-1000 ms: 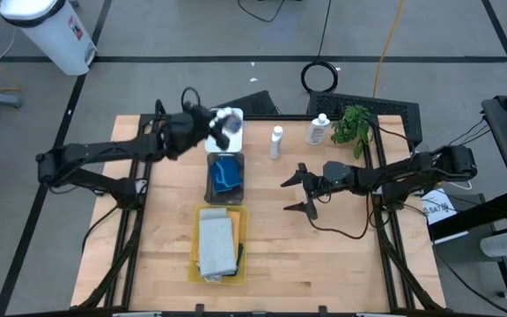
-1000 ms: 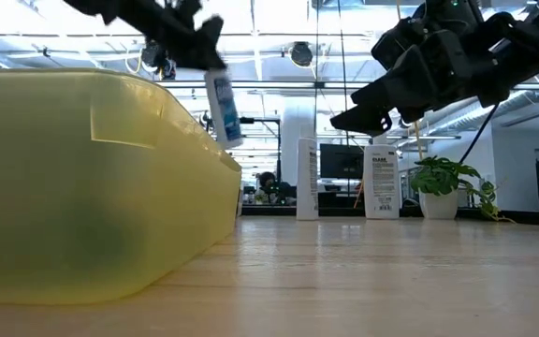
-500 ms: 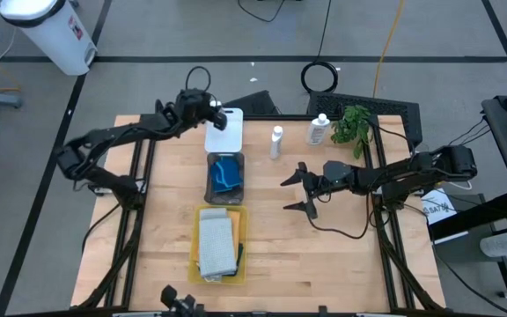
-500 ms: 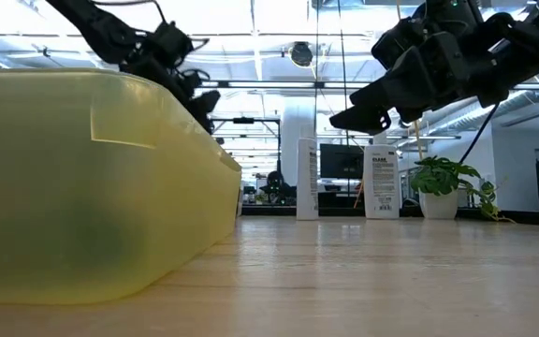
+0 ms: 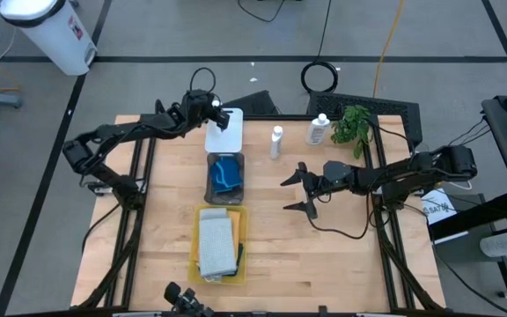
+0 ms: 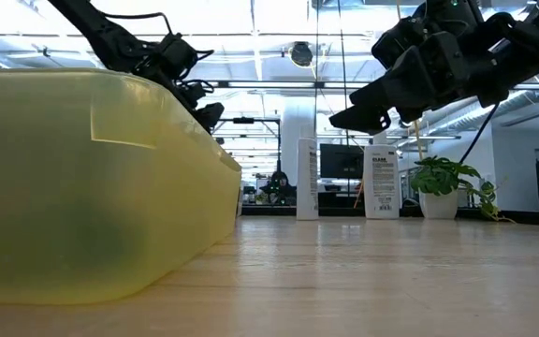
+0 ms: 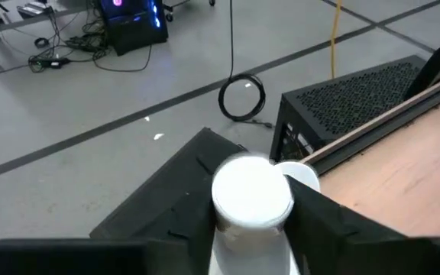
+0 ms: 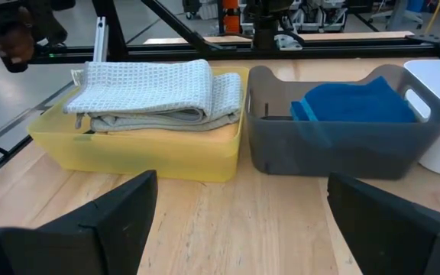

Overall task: Pick & Place Kitchen Items
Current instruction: Put the white plastic restorer bottle into the white bin

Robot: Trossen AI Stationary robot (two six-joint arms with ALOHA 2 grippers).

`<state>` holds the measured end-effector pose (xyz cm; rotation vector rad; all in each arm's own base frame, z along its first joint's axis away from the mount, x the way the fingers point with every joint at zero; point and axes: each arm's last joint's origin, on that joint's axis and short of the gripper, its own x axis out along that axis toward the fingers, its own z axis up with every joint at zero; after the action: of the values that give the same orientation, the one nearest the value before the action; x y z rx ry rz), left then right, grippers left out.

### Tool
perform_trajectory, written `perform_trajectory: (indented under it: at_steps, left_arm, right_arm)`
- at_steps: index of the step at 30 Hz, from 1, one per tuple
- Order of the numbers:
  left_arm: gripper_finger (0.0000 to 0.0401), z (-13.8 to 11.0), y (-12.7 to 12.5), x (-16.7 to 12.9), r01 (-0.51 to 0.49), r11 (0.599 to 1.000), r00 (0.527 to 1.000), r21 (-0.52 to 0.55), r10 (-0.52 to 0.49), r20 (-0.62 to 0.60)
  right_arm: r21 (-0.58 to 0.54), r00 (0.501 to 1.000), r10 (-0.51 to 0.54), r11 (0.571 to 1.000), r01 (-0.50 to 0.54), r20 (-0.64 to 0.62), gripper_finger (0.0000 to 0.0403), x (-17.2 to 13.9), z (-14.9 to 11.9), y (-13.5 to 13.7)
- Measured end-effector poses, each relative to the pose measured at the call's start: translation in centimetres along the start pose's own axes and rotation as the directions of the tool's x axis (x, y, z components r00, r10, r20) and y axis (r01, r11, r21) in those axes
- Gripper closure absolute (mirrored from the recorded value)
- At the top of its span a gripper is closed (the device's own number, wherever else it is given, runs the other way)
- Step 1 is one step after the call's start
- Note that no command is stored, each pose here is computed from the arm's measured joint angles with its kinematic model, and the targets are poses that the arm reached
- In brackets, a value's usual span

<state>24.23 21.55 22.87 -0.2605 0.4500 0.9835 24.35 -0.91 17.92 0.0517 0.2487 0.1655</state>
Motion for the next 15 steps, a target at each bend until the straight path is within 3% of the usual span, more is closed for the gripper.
perform_trajectory:
  at_steps: [7, 15]
  left_arm:
    - [0.0119, -0.3, -0.5, -0.1, 0.012, 0.997, 1.000, 0.075, -0.011, -0.016]
    - [0.0039, 1.1, -1.1, -2.3, 0.044, 0.996, 0.997, 0.082, -0.049, 0.059]
  right_arm:
    - [0.001, 1.000, 0.000, 1.000, 0.000, -0.006, 0.0053, 0.0, -0.1, 0.0]
    - [0.006, 1.000, 0.000, 1.000, 0.000, -0.018, 0.0053, 0.0, -0.2, 0.0]
